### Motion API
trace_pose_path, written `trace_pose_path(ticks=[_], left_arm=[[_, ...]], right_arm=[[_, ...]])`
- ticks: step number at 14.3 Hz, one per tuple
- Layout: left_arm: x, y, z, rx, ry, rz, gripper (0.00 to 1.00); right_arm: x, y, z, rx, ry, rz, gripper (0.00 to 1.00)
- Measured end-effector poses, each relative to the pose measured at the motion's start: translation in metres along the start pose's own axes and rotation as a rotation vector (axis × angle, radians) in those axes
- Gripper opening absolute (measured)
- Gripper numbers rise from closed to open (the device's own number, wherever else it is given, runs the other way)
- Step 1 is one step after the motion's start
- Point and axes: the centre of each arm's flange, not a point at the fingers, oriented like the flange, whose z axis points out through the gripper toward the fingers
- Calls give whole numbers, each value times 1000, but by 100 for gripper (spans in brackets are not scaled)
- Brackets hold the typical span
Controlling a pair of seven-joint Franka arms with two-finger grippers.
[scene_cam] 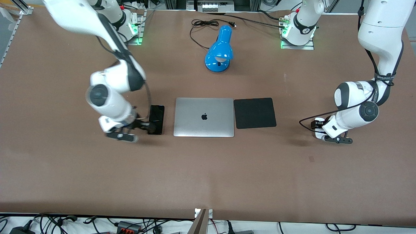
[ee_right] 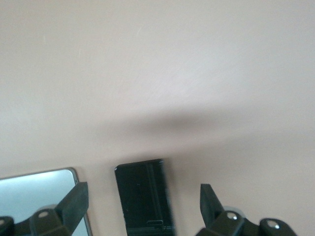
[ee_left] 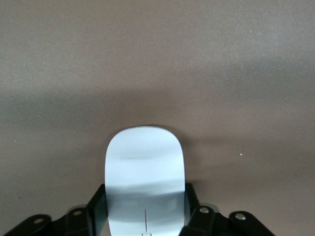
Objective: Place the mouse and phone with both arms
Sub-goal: 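Release the phone with the right gripper while the left gripper grasps the mouse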
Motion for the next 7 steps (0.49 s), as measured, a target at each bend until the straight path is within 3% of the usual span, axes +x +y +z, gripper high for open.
trace_pose_path(ticks=[4,7], left_arm=[[2,0,-3,1,7,1,62],[10,17,-31,-5,1,22,62]], right_arm=[[23,68,-102,-23,8,39,100],[11,127,-184,-68,-74,-38,100]])
